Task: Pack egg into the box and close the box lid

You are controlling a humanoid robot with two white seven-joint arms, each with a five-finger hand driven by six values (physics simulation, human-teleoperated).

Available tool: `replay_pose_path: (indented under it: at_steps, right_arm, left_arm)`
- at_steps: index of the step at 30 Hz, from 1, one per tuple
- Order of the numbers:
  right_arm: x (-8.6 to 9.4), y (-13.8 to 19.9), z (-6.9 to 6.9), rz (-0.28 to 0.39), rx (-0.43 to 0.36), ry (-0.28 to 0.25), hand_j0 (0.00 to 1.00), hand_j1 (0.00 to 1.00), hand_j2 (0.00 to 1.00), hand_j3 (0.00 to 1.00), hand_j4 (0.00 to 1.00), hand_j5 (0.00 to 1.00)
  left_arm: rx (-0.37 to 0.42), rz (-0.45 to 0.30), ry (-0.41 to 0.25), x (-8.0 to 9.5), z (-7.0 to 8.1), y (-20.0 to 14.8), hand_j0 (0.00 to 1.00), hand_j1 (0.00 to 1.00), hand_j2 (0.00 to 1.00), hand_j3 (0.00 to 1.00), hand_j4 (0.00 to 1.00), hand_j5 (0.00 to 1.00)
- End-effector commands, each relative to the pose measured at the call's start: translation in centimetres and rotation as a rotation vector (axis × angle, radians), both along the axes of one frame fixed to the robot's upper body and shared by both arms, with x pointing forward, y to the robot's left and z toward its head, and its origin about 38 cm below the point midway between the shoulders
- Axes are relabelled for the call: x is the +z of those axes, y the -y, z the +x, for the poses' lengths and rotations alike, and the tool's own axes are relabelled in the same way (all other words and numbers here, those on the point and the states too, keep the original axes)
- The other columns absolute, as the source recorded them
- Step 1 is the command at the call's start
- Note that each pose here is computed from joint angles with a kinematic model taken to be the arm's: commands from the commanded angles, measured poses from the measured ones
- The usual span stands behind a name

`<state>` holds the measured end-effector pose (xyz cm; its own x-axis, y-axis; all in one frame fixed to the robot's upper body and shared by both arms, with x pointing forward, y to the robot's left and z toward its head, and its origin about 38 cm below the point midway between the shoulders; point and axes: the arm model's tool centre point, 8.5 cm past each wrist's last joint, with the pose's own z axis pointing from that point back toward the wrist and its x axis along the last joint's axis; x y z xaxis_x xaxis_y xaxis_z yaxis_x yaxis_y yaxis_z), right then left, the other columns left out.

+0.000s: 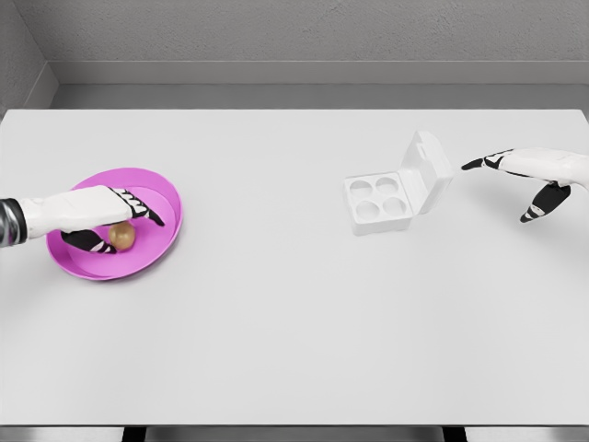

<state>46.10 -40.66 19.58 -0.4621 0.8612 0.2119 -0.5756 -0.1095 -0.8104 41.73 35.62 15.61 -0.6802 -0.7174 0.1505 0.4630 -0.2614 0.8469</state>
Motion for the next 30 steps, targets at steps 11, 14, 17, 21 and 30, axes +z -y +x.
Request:
replay_pose_path:
  at_steps: [11, 14, 17, 21, 30]
  right_arm:
    - [-0.14, -0.05, -0.06, 0.001, 0.001, -0.005, 1.00, 1.00, 1.00, 1.00, 1.00, 1.00]
    - [-0.14, -0.05, -0.06, 0.001, 0.001, -0.005, 1.00, 1.00, 1.00, 1.00, 1.00, 1.00]
    - [-0.17, -0.11, -0.04, 0.002, 0.002, -0.005, 1.00, 1.00, 1.00, 1.00, 1.00, 1.00]
    - [-0.14, -0.05, -0.06, 0.001, 0.001, -0.005, 1.00, 1.00, 1.00, 1.00, 1.00, 1.00]
    - [-0.07, -0.05, -0.02, 0.001, 0.001, -0.004, 1.00, 1.00, 1.00, 1.00, 1.00, 1.00]
  left_arm:
    - [0.005, -0.007, 0.000, 0.13, 0.01, -0.13, 0.63, 0.63, 0.63, 0.63, 0.63, 0.63]
    - [0.004, -0.007, 0.001, 0.15, 0.00, -0.09, 0.63, 0.63, 0.63, 0.63, 0.63, 0.63]
    - [0.004, -0.006, 0.000, 0.13, -0.05, -0.12, 0.63, 0.63, 0.63, 0.63, 0.63, 0.63]
    - [0.004, -0.004, -0.011, -0.35, -0.30, -0.10, 0.62, 0.62, 0.62, 0.62, 0.62, 0.62]
    - [0.004, -0.009, -0.013, -0.33, -0.36, -0.11, 0.35, 0.35, 0.35, 0.35, 0.35, 0.35]
